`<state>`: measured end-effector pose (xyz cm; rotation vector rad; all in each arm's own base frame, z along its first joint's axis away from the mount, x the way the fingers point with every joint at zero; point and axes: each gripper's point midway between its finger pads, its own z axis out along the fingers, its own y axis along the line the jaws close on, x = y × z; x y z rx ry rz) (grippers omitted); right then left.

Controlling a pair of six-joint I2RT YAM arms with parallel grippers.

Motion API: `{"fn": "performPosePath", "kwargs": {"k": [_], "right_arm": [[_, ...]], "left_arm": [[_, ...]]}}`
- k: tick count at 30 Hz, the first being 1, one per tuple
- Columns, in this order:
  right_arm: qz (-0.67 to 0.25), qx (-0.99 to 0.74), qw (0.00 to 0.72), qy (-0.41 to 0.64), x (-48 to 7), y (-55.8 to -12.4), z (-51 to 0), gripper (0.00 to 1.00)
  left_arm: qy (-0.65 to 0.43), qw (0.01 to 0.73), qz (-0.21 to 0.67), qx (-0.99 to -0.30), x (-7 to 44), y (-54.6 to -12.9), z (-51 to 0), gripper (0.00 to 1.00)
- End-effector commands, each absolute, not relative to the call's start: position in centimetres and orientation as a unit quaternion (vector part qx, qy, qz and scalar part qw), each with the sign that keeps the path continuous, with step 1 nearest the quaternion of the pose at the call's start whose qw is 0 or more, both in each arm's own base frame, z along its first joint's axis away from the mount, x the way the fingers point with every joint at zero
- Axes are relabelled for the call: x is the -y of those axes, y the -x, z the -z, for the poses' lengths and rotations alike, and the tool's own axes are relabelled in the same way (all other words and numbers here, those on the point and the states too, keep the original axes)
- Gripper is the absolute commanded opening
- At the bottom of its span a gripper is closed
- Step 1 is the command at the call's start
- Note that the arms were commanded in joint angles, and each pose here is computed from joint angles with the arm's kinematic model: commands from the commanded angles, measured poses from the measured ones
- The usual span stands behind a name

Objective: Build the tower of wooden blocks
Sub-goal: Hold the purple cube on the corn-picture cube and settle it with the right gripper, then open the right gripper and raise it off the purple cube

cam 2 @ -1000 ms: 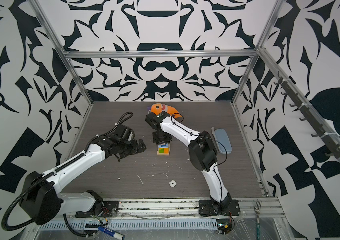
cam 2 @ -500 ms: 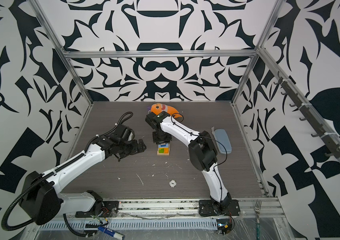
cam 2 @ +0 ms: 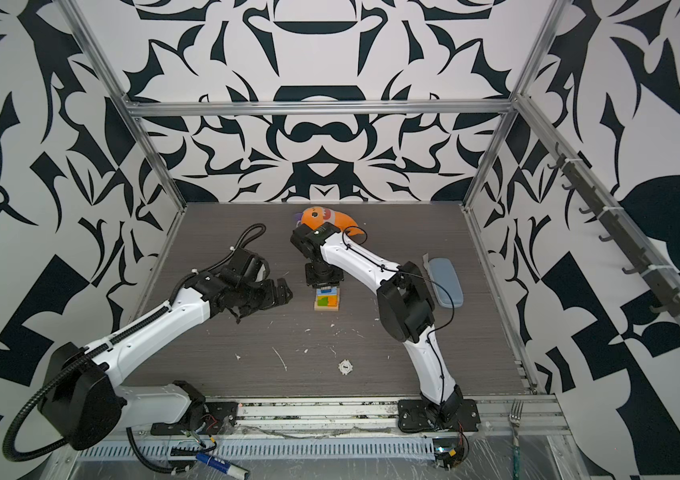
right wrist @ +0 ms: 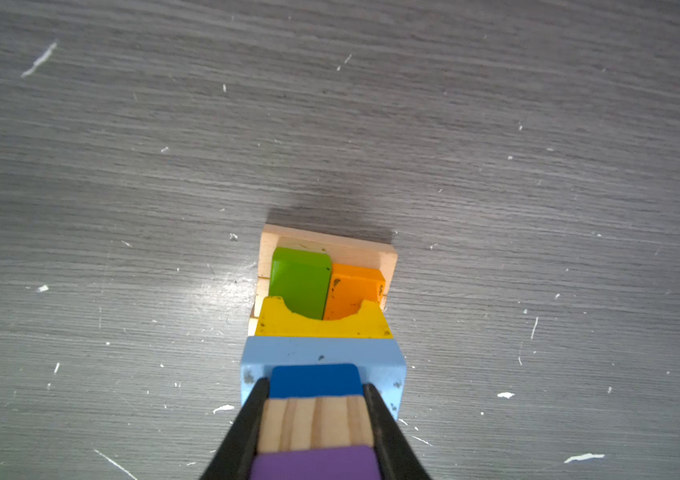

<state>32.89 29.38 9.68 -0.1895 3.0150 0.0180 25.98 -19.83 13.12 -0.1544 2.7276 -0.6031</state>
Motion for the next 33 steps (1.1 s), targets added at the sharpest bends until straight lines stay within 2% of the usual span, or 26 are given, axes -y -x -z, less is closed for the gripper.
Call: {"fn": "performPosePath", "kwargs": {"k": [1,17,28,33], "right_arm": [[-0.005,-0.996,0.073,0.059,-29.4,-32.9,-10.9,0.36],[-0.013,-0.995,0.079,0.060,-29.7,-33.2,-11.3,0.48],[-0.025,-0.992,0.100,0.068,-30.2,-33.8,-13.0,0.63],[-0.033,-0.989,0.127,0.069,-30.2,-34.3,-15.2,0.75]], "left_arm": [[0.055,0.168,0.214,-0.961,19.5,-25.5,-13.0,1.00],[0.056,0.168,0.214,-0.961,19.5,-25.5,-12.9,1.00],[0.059,0.169,0.215,-0.960,19.5,-25.6,-13.2,1.00],[0.057,0.173,0.209,-0.961,19.3,-25.7,-13.5,1.00]]}}
